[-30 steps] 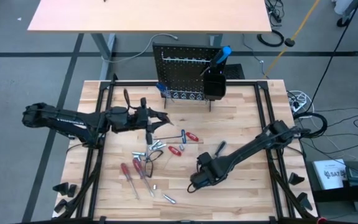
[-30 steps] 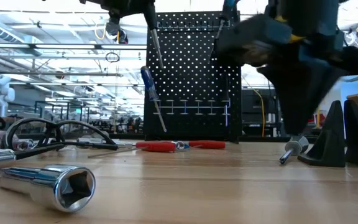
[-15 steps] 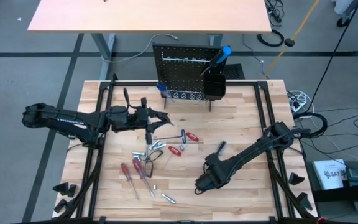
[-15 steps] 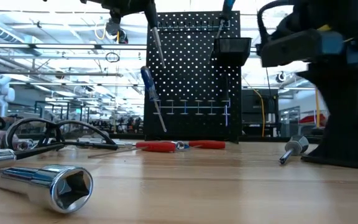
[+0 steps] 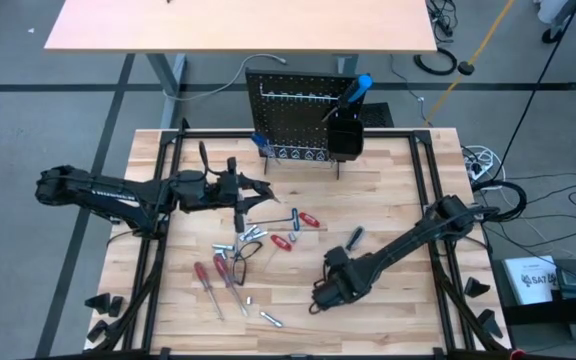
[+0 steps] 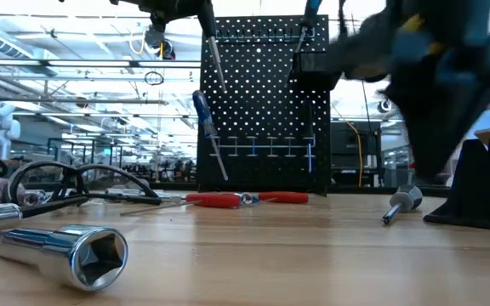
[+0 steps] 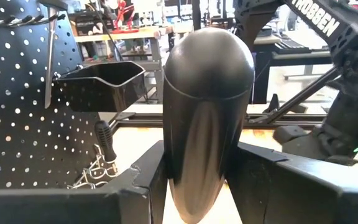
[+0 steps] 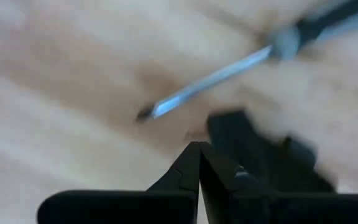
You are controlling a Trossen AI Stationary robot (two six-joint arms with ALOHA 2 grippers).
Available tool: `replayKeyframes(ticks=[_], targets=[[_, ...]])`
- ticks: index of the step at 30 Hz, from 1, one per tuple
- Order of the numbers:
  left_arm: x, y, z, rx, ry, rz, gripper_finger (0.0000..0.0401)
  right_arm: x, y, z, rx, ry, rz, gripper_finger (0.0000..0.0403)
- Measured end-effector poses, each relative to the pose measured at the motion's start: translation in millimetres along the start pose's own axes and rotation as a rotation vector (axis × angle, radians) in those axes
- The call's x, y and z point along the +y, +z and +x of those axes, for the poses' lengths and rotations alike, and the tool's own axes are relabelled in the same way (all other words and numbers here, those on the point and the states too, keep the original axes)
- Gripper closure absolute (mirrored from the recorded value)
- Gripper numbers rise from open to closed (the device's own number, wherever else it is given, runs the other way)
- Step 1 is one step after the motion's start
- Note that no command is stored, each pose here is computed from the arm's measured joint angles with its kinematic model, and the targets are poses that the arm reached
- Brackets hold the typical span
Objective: Hang tools onto peg board
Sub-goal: Hang the hex screwdriver onto the peg board
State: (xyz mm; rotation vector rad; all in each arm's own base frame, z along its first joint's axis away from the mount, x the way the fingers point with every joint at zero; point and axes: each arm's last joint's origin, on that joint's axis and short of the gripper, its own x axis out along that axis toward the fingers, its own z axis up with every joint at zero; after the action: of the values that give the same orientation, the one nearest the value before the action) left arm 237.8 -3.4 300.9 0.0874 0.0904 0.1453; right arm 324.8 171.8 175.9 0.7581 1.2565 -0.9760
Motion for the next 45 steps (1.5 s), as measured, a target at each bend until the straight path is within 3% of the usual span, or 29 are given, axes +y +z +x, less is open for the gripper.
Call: replayKeyframes(ticks=[8, 16, 28, 31, 36, 41, 45], targets=[[0, -1, 0, 0.012, -0.001, -0.017, 0.027, -6, 6, 19, 0.053, -0.124, -0.02, 0.0403], [2, -1, 0, 0.01, 0.008, -0.017, 0.027, -23, -18, 31, 0.121, -0.221, 0.022, 0.0403], [52, -16, 32, -0.044, 0.059, -0.067, 0.027, -48, -46, 7, 0.107, -0.354, 0.068, 0.0403], [61, -18, 46, -0.04, 0.086, -0.068, 0.027, -55, -46, -8, 0.018, -0.308, 0.093, 0.0403], [70, -16, 75, -0.044, 0.085, -0.037, 0.027, -64, -30, -45, -0.255, -0.053, 0.115, 0.0403], [84, -12, 99, -0.075, 0.136, -0.032, 0.027, -72, -14, -75, -0.506, 0.131, 0.039, 0.0403], [92, -13, 116, -0.079, 0.17, -0.032, 0.027, -79, -9, -89, -0.62, 0.182, -0.024, 0.0403]])
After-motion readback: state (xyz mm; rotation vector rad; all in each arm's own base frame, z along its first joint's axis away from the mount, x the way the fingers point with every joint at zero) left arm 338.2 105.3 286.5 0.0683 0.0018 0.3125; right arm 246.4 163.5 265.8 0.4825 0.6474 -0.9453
